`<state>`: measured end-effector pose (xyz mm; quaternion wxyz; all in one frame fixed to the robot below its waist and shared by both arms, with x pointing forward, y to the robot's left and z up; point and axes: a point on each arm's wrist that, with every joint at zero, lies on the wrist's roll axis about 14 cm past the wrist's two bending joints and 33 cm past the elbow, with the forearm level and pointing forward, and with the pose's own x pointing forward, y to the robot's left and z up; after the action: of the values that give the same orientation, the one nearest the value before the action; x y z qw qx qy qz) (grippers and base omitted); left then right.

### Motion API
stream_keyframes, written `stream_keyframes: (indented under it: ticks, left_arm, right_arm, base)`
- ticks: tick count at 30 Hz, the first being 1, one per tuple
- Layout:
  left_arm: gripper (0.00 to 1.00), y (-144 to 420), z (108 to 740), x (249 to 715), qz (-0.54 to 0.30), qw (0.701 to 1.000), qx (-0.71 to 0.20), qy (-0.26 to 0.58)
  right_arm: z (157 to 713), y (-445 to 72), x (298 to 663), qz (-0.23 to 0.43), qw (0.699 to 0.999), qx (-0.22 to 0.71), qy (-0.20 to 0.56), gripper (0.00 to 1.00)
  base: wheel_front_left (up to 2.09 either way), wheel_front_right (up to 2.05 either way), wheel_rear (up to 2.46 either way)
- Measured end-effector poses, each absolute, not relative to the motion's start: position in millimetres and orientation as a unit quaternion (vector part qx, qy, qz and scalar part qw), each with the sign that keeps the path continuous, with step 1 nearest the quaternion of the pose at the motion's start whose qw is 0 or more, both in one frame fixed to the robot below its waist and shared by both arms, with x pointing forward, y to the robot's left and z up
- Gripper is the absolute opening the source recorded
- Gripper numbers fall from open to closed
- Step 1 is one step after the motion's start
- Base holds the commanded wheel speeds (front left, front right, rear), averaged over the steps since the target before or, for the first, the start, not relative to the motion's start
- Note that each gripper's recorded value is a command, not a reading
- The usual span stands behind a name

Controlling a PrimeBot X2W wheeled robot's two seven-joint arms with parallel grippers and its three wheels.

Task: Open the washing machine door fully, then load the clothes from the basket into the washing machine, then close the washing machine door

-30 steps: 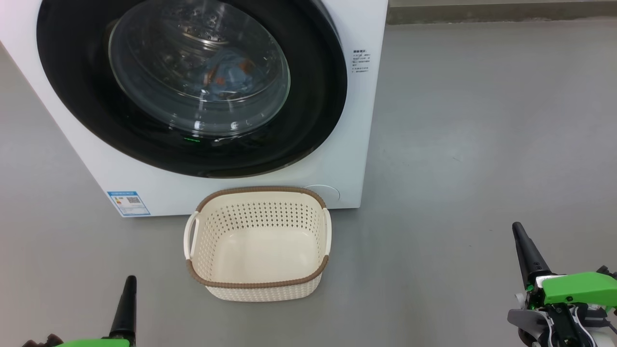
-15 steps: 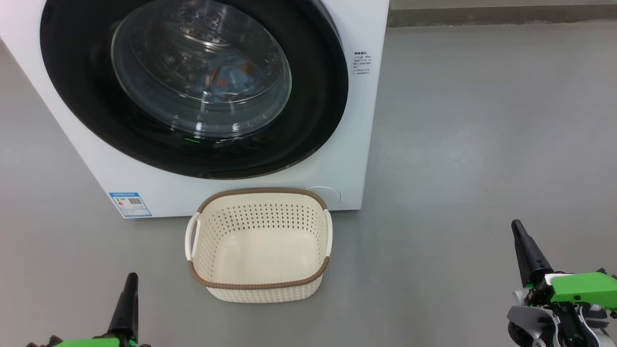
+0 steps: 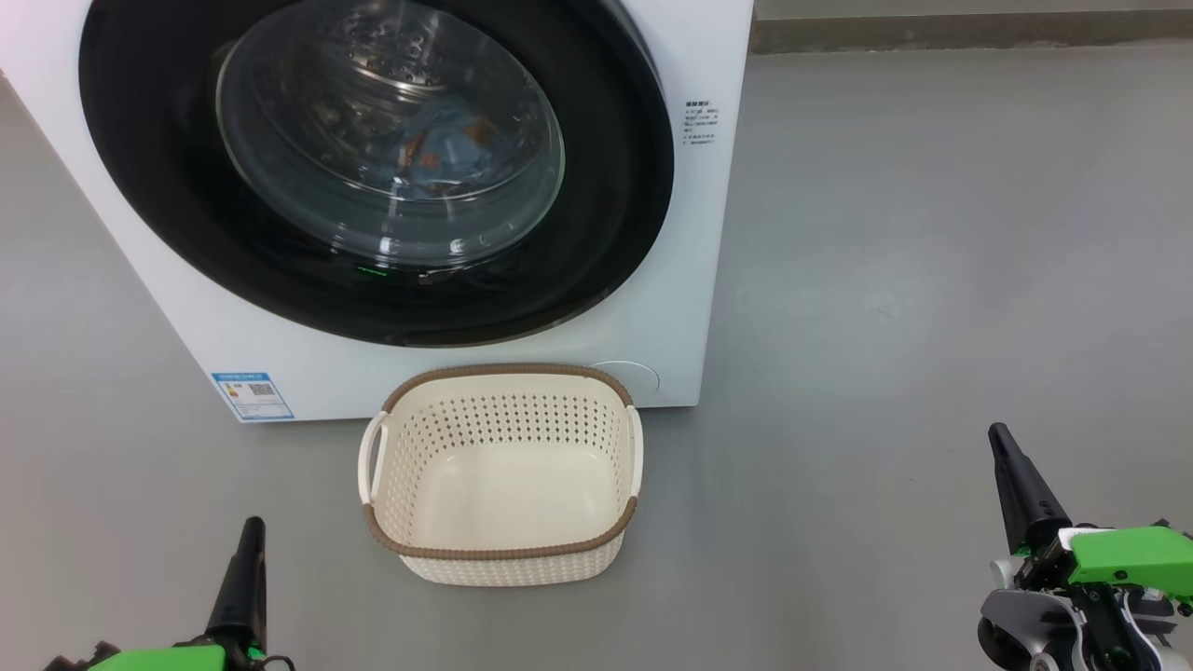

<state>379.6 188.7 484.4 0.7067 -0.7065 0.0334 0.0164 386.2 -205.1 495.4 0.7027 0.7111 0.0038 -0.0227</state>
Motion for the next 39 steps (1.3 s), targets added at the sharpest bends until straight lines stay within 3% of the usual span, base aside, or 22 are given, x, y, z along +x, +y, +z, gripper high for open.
stream_keyframes:
  ticks: [39]
  left_arm:
    - [0.0,188.8,484.4,379.6,0.016,0.707,-0.707,0.033]
  right_arm:
    - [495.3,-205.1,386.2,-0.023,0.703,0.711,0.004,0.0]
  base:
    - [0.0,0.0,0.0]
